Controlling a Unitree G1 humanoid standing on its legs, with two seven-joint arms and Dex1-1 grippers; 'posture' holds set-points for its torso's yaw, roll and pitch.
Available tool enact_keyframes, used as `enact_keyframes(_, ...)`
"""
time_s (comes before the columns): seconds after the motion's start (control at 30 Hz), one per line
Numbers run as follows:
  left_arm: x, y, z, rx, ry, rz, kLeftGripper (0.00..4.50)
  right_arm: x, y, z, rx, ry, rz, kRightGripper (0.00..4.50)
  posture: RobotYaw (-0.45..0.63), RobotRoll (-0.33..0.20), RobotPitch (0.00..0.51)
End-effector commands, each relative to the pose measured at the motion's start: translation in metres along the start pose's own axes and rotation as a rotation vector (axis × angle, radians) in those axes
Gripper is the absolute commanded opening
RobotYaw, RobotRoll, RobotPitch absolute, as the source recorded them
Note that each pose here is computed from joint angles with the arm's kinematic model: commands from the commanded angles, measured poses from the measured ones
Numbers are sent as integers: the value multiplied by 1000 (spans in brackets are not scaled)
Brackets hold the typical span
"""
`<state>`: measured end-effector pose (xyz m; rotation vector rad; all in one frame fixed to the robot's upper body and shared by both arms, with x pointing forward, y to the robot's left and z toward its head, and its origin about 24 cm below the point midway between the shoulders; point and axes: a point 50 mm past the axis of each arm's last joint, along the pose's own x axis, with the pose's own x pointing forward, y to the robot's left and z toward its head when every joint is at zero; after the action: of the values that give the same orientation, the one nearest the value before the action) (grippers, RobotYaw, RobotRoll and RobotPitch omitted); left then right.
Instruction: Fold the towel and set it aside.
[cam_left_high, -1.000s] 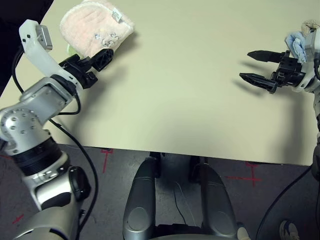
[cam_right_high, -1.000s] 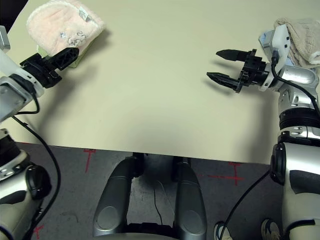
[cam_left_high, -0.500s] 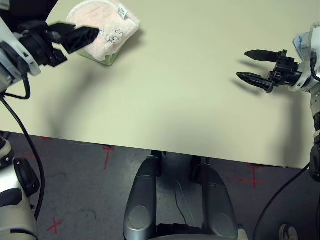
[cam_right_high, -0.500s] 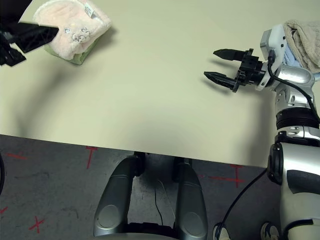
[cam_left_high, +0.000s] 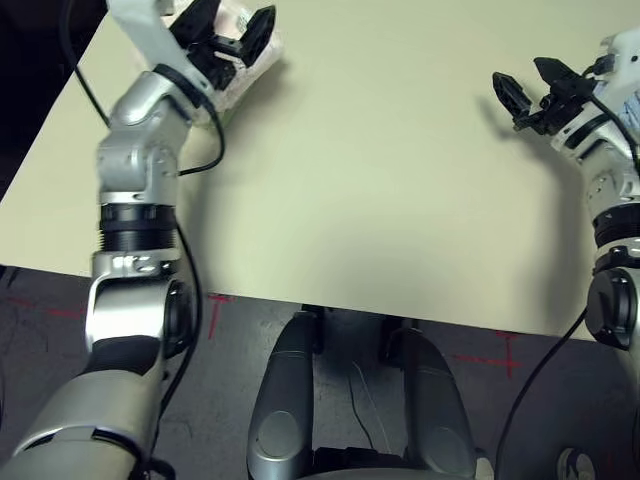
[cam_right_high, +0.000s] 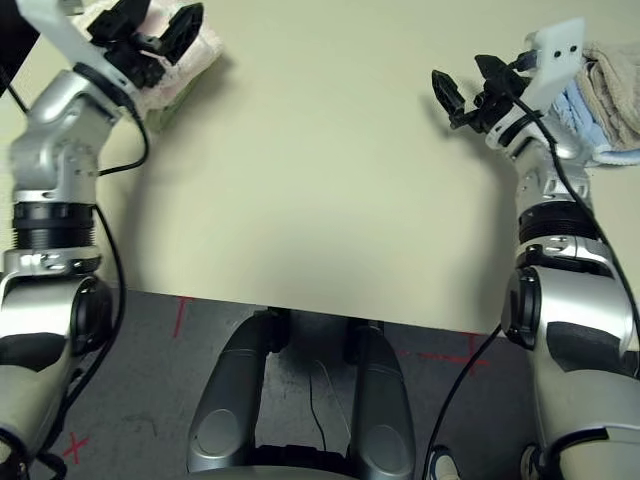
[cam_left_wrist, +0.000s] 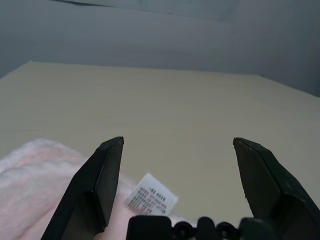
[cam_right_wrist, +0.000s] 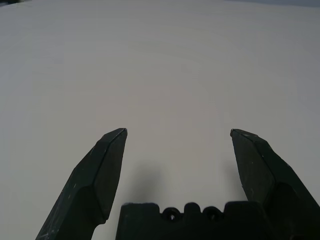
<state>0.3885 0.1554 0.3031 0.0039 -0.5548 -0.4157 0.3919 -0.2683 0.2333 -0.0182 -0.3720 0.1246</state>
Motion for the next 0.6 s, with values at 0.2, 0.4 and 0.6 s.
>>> enact_keyframes(0.2,-6,6,-26,137,8,22,4450,-10,-3,-12,65,-29,-151,4500,-15,0,360)
enact_keyframes(0.4,-13,9,-24,138,-43,-1,4450,-12,-4,-14,61,-15,-125,4500,-7,0,359)
enact_keyframes(0.6,-19,-13,-19,-14,-89,-153,4450,-12,-5,-12,30,16,-26,4500,1,0,360)
